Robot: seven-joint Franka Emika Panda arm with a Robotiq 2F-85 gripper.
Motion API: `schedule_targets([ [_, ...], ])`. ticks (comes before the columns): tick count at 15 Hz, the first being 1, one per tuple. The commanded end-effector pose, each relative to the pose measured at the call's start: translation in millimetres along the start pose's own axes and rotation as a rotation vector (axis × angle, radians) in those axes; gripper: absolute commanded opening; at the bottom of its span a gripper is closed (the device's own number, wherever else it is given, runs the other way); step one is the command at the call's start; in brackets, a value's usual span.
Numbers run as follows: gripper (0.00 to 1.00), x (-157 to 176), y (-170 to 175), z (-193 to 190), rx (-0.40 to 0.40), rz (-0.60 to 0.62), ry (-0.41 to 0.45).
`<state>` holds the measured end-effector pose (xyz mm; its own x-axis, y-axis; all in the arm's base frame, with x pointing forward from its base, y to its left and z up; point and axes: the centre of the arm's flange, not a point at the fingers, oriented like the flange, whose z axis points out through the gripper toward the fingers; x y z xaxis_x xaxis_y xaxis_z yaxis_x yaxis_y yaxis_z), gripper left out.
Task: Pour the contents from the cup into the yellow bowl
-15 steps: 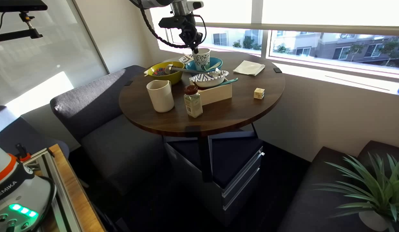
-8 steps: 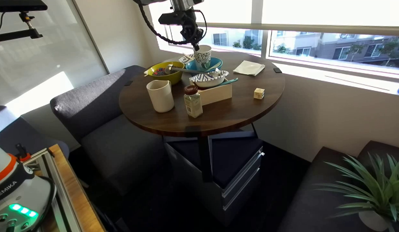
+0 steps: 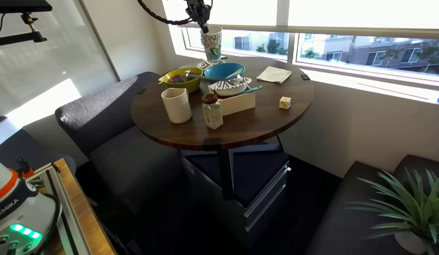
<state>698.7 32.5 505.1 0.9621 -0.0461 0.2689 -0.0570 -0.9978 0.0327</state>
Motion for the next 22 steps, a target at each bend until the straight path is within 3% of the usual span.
schedule_targets([
  [1, 0.01, -45, 4, -51, 0.073, 0.092, -0.047],
  [5, 0.01, -69, 10, -75, 0.222, 0.172, -0.178],
  [8, 0.01, -82, 10, -67, 0.358, 0.224, -0.257],
  [17, 0.01, -93, 17, 4, 0.756, 0.415, -0.395],
  [22, 0.01, -93, 39, 47, 0.887, 0.529, -0.425],
])
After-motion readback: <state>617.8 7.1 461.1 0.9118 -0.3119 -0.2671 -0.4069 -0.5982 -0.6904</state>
